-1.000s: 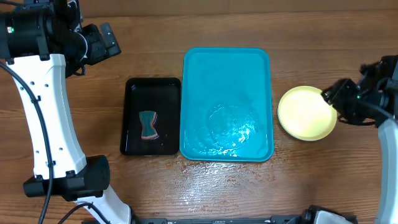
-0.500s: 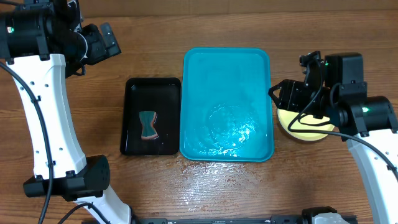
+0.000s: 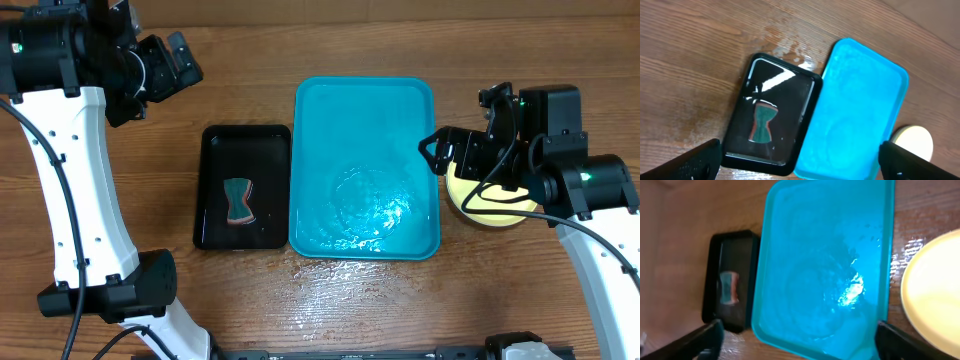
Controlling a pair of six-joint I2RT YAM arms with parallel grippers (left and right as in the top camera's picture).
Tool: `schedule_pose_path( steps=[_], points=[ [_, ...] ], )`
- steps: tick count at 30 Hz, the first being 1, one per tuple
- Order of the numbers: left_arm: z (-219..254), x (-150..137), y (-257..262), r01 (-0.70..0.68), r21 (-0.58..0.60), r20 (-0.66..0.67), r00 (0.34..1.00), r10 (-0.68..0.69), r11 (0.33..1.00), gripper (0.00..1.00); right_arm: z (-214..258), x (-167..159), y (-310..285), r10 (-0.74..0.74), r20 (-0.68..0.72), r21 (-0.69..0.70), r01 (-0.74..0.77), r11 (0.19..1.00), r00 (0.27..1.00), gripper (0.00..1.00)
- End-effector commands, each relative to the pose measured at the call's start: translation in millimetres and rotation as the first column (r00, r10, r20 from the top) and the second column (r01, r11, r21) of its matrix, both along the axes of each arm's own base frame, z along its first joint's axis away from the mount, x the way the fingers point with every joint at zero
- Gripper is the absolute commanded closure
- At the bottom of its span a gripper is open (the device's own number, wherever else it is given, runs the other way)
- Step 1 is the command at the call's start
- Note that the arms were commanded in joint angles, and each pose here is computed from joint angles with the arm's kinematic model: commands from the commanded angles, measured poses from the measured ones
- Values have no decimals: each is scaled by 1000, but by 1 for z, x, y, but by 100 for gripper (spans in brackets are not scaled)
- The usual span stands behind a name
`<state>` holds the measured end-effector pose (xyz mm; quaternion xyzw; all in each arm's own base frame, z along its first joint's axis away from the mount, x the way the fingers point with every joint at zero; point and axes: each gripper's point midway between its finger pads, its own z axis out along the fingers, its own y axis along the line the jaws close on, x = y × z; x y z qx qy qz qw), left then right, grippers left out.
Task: Clean dirty plates on tray and stack at the side
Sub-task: 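Open the right gripper and raise it off the stacked plates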
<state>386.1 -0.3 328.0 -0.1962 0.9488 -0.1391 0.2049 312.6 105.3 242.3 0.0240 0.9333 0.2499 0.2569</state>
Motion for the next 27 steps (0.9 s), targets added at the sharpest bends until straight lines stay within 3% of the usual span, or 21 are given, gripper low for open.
schedule_pose_path(
  steps=[1,12,27],
  points=[
    [13,-4,-19,161,-15,65,985,-159,987,0,6,2,1,2,23,-5,-1,1000,1000,0],
    [8,-5,-37,229,107,43,971,-234,968,0,6,2,1,1,22,-5,-1,1000,1000,0],
    [8,-5,-42,229,96,42,971,-234,969,0,6,2,1,1,22,-5,-1,1000,1000,0]
  ],
)
